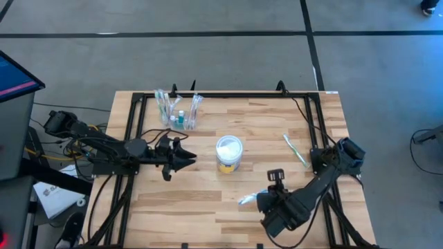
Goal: Pick & Place toothbrushing station
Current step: Put the blue toothbrush into the transparent organizer
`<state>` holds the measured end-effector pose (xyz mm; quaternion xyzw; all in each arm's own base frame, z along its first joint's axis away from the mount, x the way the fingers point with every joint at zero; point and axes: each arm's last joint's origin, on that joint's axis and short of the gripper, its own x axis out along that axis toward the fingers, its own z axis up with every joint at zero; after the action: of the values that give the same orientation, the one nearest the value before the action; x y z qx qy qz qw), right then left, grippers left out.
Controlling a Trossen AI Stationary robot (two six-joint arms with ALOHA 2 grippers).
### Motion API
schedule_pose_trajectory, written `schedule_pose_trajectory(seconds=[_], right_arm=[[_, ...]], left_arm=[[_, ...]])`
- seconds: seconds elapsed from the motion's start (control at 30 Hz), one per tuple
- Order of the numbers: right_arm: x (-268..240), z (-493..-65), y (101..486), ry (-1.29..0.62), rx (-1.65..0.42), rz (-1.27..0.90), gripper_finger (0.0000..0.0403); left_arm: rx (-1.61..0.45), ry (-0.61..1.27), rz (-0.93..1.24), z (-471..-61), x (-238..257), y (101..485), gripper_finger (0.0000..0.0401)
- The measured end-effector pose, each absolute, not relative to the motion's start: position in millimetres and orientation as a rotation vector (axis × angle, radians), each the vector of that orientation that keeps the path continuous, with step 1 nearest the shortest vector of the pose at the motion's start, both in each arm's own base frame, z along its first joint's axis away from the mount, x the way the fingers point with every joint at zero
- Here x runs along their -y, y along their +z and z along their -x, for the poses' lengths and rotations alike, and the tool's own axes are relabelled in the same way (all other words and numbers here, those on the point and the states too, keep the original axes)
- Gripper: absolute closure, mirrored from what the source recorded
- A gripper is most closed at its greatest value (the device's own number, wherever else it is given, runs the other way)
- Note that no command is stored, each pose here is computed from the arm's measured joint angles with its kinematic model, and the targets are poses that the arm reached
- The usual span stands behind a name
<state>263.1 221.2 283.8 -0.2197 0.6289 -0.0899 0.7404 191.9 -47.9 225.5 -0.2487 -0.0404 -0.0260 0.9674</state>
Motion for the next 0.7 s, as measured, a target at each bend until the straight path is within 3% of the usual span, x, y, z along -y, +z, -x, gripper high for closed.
schedule_pose_trajectory(seconds=[0.37,0.7], right_arm=[[-206,-276,288,-0.193,-1.353,0.595,0.0403],[-204,-287,330,-0.174,-1.167,0.71,0.0403]], left_arm=[[0.089,-0.059,0.541,-192,48,226,0.0279],[0.124,-0.096,0.572,-191,49,231,0.0279]])
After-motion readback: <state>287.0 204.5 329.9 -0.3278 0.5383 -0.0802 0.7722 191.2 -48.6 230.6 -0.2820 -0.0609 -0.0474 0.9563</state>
